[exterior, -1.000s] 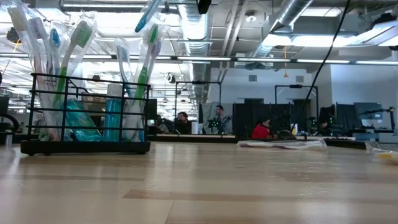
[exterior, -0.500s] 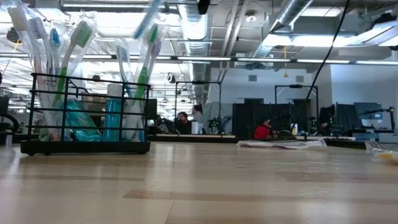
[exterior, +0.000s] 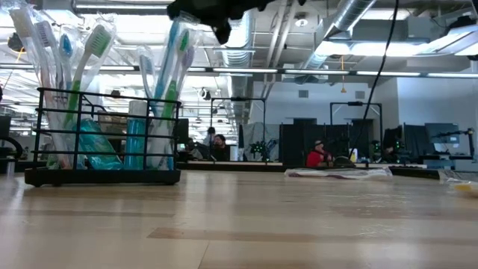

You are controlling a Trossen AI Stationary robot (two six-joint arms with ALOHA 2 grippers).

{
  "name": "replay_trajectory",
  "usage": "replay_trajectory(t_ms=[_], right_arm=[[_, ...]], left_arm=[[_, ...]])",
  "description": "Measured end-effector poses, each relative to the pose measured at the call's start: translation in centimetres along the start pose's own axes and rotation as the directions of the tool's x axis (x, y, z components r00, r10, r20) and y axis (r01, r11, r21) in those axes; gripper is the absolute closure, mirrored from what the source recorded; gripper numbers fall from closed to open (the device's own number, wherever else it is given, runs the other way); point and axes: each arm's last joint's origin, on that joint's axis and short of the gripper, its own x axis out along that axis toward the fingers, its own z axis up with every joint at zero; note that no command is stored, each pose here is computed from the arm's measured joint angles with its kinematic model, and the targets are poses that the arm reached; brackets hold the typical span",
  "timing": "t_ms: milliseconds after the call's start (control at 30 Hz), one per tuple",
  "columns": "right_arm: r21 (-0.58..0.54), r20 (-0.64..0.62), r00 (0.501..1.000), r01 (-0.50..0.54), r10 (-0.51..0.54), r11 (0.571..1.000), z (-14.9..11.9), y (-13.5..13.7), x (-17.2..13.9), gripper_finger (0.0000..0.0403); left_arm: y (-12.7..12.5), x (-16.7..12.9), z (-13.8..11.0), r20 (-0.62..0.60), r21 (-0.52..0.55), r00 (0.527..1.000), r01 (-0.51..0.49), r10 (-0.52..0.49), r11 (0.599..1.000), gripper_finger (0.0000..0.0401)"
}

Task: Pick & Place toothbrushing station
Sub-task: Put the blue toothbrush into the bottom right section of the mesh organizer

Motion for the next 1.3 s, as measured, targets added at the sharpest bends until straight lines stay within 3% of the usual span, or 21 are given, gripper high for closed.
replay_trajectory(t_ms=[267,933,1300], right_arm=[[0.002,-0.060,0.998,-0.003,0.003,1.000,-1.1,-0.4,1.5,0.0392],[-0.036,-0.071,0.997,-0.006,0.003,0.999,-2.2,-0.3,1.9,0.0391],[-0.011,-0.095,0.995,0.005,-0.006,1.000,-3.9,-1.3,3.8,0.0386]], left_arm=[[0.0,0.0,0.0,0.004,0.000,1.000,0.000,0.000,1.000,0.0352],[0.0,0.0,0.1,0.014,-0.001,1.000,0.001,-0.001,1.000,0.0352],[0.0,0.0,0.2,0.019,-0.002,1.000,0.001,-0.001,1.000,0.0351]])
